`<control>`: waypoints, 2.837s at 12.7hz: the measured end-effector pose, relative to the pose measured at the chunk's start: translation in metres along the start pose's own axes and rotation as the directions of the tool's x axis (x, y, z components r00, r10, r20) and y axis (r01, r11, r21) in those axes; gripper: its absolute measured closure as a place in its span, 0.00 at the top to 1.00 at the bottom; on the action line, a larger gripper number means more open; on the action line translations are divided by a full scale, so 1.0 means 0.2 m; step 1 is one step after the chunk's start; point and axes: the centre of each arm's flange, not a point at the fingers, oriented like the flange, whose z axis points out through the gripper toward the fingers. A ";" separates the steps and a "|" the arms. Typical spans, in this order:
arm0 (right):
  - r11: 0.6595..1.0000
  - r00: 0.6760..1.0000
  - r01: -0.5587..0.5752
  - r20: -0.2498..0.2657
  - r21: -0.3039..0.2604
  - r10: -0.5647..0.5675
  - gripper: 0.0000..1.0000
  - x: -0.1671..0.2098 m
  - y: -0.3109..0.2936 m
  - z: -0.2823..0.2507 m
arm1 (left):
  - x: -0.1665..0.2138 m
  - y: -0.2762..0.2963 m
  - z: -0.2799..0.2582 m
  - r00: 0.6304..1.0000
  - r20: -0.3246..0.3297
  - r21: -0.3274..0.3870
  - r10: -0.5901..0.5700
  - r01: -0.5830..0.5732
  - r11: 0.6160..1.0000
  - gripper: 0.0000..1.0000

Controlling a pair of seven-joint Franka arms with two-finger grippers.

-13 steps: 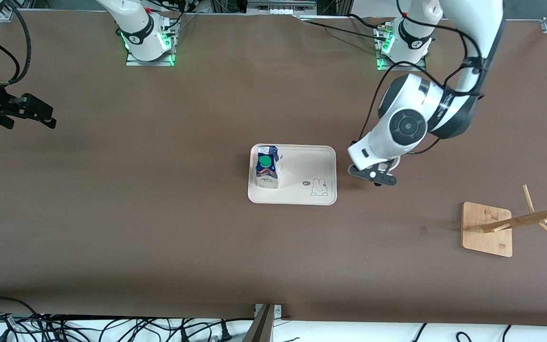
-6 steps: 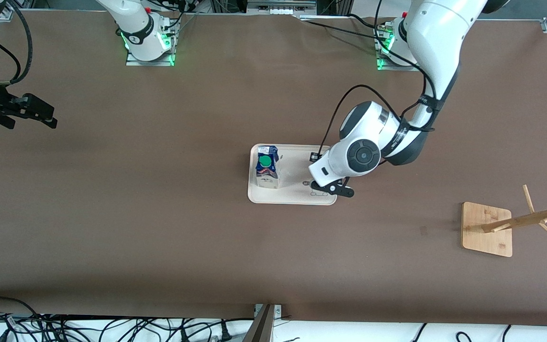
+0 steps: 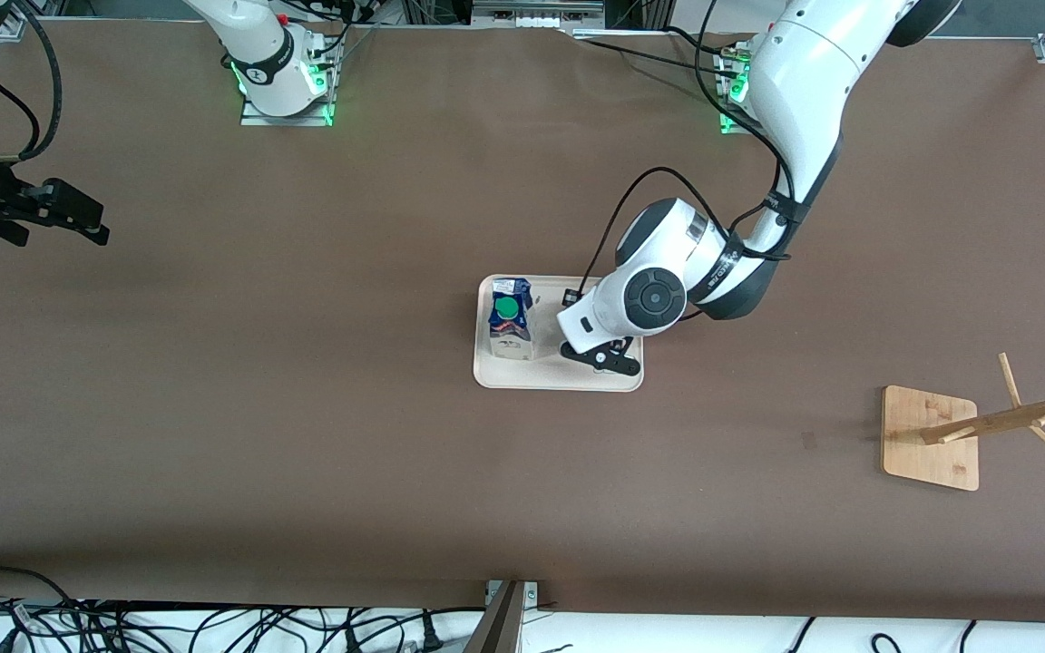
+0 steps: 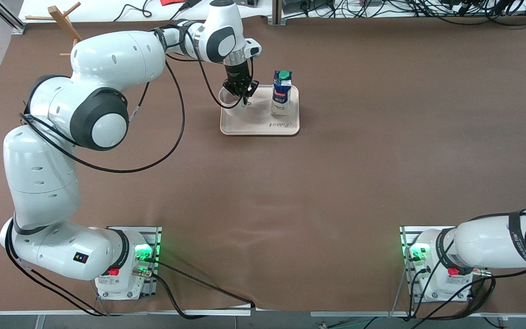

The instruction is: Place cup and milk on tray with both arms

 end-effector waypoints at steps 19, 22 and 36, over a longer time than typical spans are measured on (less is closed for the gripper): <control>1.000 1.000 -0.002 0.001 0.000 0.002 1.00 0.00 0.00 0.00 | -0.04 0.14 -0.16 0.996 -0.025 -0.001 -0.082 0.082 0.997 1.00; 1.000 1.000 -0.002 0.001 0.000 0.002 1.00 0.00 0.00 0.00 | -0.18 0.06 -0.53 0.993 -0.008 0.035 -0.114 0.114 0.993 1.00; 1.000 1.000 0.007 -0.001 -0.015 -0.007 1.00 0.00 -0.01 0.00 | -0.66 -1.56 -1.80 0.904 -0.228 -0.010 -0.362 0.369 0.929 1.00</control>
